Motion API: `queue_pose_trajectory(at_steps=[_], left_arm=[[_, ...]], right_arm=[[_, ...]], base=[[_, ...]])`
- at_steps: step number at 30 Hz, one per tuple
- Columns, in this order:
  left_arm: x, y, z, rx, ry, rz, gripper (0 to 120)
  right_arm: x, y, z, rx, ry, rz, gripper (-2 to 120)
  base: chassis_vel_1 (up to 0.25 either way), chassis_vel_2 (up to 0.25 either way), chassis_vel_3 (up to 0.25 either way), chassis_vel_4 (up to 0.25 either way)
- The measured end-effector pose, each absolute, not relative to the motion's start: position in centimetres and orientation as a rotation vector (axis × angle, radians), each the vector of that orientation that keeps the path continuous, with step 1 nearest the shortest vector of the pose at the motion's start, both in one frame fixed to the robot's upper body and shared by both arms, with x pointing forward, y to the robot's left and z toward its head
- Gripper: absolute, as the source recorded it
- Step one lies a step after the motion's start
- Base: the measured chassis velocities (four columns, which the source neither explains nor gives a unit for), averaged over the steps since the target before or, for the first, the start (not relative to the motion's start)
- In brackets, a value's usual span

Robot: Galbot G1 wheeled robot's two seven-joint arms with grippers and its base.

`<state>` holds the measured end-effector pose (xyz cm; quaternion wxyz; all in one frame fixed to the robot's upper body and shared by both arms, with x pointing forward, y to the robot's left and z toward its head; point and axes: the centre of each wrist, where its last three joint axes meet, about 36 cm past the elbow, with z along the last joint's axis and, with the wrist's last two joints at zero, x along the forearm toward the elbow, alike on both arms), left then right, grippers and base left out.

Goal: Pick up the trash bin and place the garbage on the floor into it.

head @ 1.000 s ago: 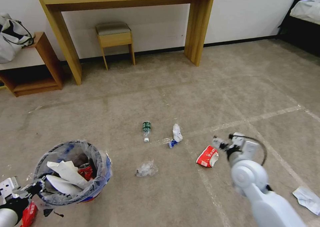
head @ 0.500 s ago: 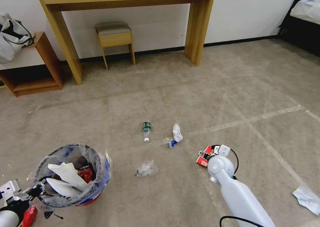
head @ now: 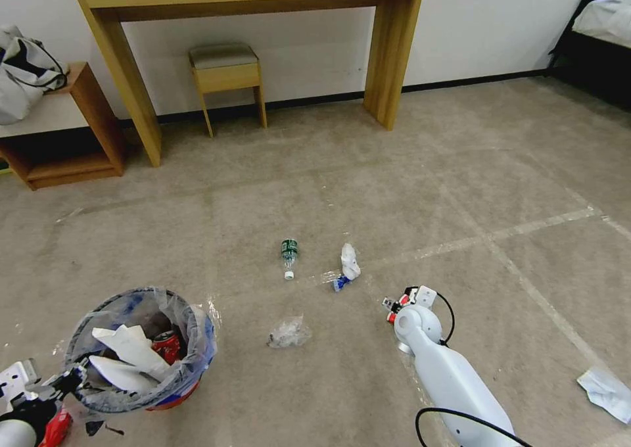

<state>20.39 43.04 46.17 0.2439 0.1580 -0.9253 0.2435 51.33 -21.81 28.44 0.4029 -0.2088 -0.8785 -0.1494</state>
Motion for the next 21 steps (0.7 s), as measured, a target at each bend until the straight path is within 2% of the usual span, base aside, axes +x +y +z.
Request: queue_pose_trajectory(at_steps=[4,14,21], left_arm=[[20.5,43.1,46.2,0.428,-2.532,0.664,1],[20.4,43.1,46.3,0.421,-2.532,0.661,1],[20.0,43.1,46.2,0.423,-2.528,0.659,1]], right_arm=[[52.0,-22.7,26.8,-0.569,-2.211,-0.344,100],[52.9,-22.3,25.8,-0.575,-2.223,-0.345,96],[53.2,-22.3,24.9,-0.577,-2.229,-0.337,75]], base=[[0.000,0.000,0.000,0.000],[0.000,0.000,0.000,0.000],[0.000,0.000,0.000,0.000]])
